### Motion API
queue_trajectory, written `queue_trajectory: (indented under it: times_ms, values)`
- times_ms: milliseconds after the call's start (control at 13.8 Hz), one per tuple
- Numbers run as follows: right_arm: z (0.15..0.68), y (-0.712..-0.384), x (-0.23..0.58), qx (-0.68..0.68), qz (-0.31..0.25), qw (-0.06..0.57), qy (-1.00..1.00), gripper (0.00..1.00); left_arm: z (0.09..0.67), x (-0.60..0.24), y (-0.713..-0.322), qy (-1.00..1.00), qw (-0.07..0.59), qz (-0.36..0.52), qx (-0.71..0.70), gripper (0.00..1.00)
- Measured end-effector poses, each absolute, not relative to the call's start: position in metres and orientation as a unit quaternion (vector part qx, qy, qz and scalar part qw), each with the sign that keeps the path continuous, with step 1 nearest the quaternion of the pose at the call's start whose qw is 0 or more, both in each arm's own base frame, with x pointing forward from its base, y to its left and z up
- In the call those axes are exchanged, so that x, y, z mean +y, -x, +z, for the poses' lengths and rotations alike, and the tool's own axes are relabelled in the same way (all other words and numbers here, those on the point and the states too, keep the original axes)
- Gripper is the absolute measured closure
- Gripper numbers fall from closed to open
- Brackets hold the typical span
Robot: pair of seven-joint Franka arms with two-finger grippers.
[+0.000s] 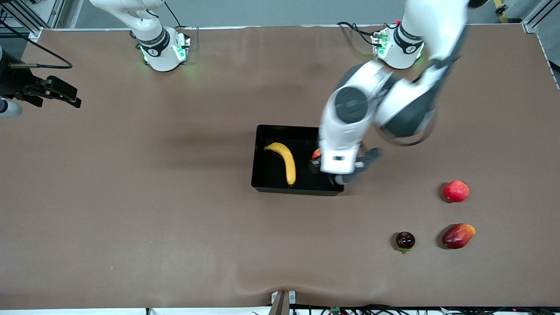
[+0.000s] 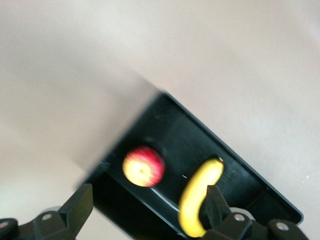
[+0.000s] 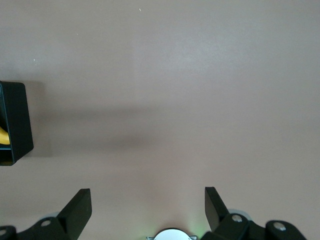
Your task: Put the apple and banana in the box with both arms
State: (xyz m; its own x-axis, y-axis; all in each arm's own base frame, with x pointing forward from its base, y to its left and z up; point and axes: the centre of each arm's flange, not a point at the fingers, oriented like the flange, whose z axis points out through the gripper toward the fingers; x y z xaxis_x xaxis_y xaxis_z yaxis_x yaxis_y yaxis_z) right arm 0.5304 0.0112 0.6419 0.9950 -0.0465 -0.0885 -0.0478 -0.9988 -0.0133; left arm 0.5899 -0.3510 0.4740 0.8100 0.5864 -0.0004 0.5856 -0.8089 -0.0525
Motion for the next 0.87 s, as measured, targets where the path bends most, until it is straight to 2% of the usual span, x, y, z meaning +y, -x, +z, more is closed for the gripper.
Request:
queue_trajectory:
  times_ms: [291,872]
  values:
    - [0.642,-0.531,0.009,0.025,0.042,0.008,0.999,0.0,0.553,-0.254,-0.598,0.967,0.034,-0.011,-0.251,0.0]
    - [0.644,-0.533,0.01,0.025,0.033,0.008,0.999,0.0,0.63,-0.099,-0.585,0.993,0.06,-0.007,-0.105,0.0]
